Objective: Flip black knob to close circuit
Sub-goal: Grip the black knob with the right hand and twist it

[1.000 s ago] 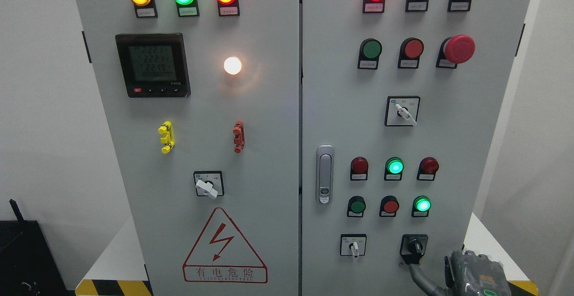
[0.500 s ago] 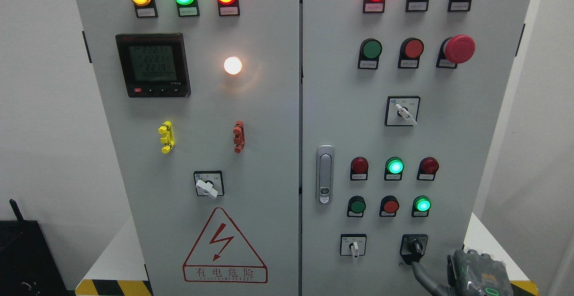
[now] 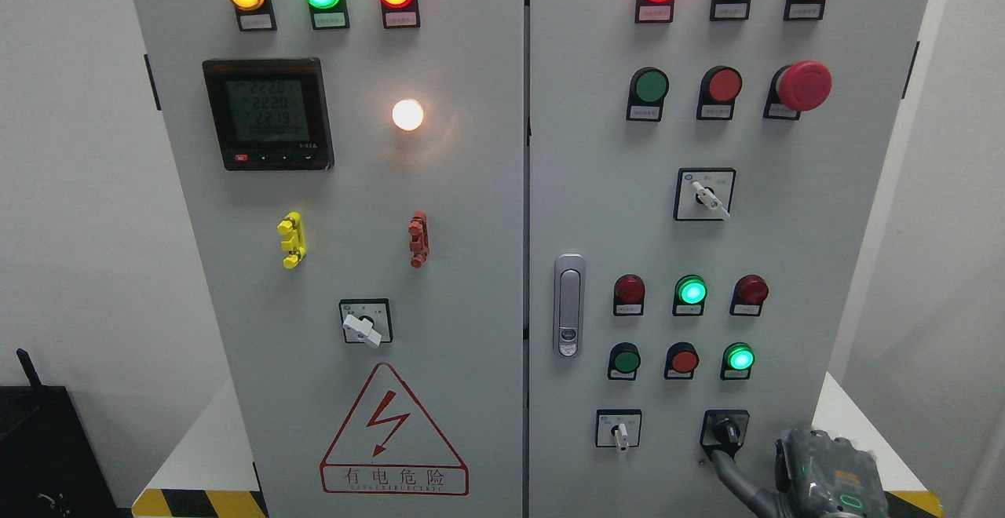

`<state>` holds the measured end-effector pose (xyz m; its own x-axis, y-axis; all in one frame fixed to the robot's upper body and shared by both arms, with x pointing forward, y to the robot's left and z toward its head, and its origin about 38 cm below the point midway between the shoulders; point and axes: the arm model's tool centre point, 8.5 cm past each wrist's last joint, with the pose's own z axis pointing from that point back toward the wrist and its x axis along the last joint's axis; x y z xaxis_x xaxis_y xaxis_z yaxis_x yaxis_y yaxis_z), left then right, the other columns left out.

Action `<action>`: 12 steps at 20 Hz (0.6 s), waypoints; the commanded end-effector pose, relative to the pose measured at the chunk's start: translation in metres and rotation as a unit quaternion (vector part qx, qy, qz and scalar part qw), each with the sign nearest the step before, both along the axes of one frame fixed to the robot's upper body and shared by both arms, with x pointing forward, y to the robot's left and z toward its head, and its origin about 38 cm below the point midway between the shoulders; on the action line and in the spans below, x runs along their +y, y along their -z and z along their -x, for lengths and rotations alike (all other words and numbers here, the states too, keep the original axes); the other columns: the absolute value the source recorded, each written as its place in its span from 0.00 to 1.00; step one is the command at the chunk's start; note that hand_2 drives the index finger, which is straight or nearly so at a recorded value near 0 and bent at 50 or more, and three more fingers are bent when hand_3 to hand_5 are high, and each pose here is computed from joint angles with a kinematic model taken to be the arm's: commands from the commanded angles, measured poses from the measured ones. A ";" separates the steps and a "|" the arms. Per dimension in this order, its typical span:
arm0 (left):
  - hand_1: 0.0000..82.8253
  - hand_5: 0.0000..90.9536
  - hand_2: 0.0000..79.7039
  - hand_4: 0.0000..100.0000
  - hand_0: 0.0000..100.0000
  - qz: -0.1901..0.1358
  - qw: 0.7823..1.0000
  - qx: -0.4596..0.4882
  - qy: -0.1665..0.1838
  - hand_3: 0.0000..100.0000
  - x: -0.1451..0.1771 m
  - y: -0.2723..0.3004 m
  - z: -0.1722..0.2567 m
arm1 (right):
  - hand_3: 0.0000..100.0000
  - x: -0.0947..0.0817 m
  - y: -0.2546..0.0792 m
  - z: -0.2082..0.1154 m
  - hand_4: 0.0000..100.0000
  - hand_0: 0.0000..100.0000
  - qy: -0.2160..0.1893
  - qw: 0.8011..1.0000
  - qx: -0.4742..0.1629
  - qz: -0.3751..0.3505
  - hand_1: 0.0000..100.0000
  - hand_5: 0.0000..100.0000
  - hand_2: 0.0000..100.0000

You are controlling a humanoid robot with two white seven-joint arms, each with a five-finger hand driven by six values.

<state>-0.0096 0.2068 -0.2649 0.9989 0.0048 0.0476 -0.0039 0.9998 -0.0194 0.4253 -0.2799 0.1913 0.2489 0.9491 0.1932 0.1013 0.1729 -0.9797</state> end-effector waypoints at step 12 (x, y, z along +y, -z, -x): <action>0.00 0.00 0.00 0.03 0.00 0.000 1.000 0.000 -0.009 0.05 0.000 0.000 0.000 | 1.00 -0.009 0.007 -0.006 0.84 0.00 0.006 1.000 0.015 0.011 0.00 0.86 0.89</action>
<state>-0.0096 0.2066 -0.2649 0.9989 0.0049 0.0476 -0.0039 0.9998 -0.0196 0.4304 -0.2837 0.1888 0.2551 0.9506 0.1767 0.0897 0.1587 -0.9832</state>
